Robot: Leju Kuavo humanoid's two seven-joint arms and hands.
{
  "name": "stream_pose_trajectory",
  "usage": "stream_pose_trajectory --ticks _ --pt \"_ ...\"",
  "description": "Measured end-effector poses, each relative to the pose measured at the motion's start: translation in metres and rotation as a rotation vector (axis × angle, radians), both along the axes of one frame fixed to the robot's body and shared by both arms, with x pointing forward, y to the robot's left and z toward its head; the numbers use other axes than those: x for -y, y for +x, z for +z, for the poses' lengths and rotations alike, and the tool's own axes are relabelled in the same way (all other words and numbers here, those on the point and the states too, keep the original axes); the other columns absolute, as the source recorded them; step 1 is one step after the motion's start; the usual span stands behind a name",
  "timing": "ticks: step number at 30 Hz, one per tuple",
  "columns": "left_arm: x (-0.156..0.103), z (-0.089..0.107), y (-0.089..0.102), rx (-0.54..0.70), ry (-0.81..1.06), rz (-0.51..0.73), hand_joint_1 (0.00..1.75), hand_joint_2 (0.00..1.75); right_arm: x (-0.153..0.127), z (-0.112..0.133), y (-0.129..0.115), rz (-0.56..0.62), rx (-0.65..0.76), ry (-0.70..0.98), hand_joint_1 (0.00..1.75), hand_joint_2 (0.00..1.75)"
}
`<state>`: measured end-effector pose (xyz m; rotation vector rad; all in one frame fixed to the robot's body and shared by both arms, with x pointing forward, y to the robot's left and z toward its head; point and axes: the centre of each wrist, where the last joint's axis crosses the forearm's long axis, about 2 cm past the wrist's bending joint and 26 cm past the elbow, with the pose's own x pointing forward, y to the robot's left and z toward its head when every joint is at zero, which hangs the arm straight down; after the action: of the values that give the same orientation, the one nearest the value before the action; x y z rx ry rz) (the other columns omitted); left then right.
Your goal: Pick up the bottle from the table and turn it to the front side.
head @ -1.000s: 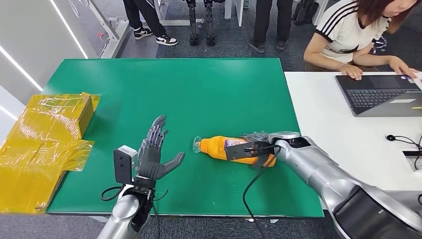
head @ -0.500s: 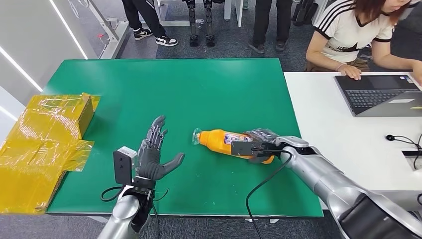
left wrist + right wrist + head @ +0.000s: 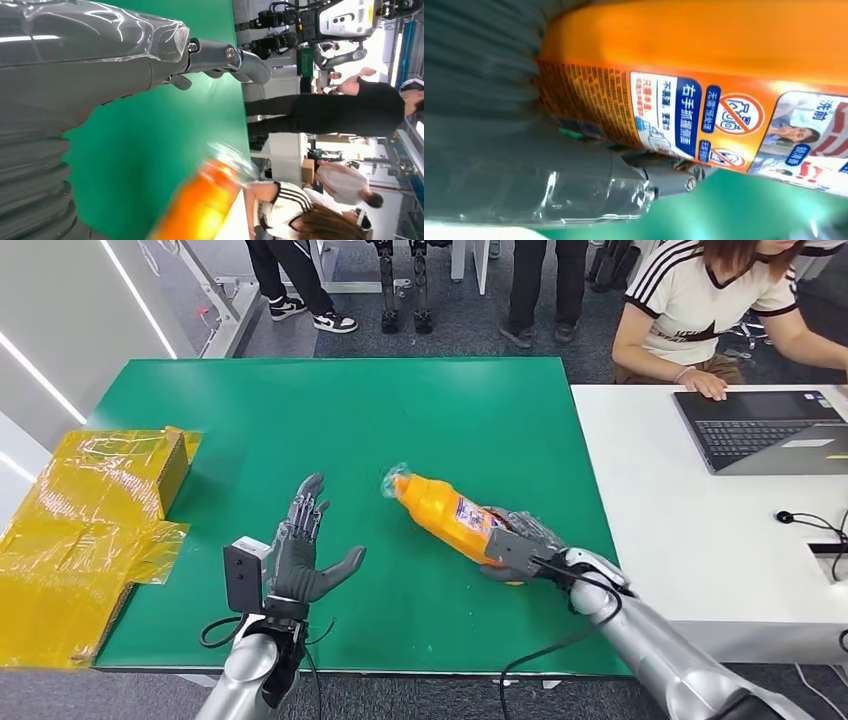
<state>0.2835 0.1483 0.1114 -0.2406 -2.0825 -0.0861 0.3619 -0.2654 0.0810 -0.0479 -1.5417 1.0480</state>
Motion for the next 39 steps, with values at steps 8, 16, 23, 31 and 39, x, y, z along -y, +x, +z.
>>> stream_pose_trajectory --ticks 8,16,23,31,39 --pt "-0.005 0.002 0.003 -0.006 -0.018 0.004 0.00 1.75 0.014 -0.024 -0.086 -0.452 0.204 0.550 1.75 1.75" --pt "-0.004 0.010 0.014 -0.063 -0.087 -0.147 0.00 1.75 -0.010 -0.007 -0.102 -0.562 0.273 0.815 1.75 1.75" --pt "0.018 0.061 0.055 -0.066 -0.139 -0.368 0.00 1.75 -0.056 0.028 -0.054 -0.436 0.310 0.907 1.75 1.75" --pt "0.035 0.114 0.083 -0.019 -0.154 -0.535 0.00 1.75 -0.118 0.059 -0.027 -0.215 0.218 0.929 1.75 1.75" --pt "0.027 0.141 0.103 0.035 -0.066 -0.499 0.00 1.75 -0.160 0.060 -0.029 -0.063 0.154 0.844 1.75 1.75"
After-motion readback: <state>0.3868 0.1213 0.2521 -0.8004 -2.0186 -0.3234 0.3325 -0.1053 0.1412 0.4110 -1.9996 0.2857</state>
